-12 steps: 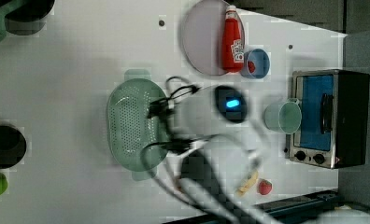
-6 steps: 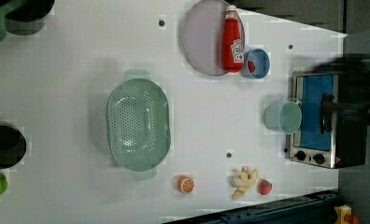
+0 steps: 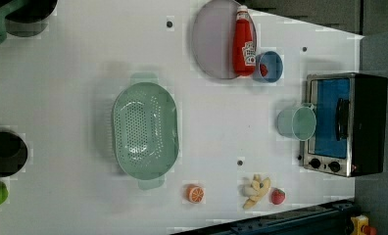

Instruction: Drag strainer right to left.

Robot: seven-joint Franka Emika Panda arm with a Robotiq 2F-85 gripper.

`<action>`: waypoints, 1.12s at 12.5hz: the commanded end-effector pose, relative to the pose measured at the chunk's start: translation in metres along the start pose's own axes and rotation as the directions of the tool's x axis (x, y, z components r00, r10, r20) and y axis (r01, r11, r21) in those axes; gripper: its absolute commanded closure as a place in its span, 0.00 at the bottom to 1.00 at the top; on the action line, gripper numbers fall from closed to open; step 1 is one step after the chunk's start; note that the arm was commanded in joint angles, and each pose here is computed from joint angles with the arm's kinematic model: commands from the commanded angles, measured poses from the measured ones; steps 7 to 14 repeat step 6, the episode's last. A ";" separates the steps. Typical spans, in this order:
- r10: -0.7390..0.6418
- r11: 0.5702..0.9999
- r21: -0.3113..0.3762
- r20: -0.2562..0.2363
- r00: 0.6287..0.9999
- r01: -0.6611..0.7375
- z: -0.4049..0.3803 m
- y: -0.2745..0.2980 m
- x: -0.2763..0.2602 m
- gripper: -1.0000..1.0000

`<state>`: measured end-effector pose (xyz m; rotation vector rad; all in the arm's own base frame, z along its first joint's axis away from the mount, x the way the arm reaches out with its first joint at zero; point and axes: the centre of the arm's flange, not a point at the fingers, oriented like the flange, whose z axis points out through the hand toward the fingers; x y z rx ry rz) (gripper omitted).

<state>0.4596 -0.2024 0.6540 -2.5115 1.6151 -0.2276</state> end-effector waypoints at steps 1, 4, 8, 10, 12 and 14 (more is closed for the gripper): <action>-0.266 0.944 -0.181 0.068 0.962 0.274 0.081 -0.078 -0.094 0.00; -0.267 0.943 -0.188 0.068 0.961 0.275 0.083 -0.079 -0.094 0.00; -0.267 0.942 -0.191 0.069 0.961 0.275 0.085 -0.080 -0.095 0.00; -0.267 0.942 -0.191 0.069 0.961 0.275 0.085 -0.080 -0.095 0.00; -0.267 0.942 -0.191 0.069 0.961 0.275 0.085 -0.080 -0.095 0.00; -0.267 0.942 -0.191 0.069 0.961 0.275 0.085 -0.080 -0.095 0.00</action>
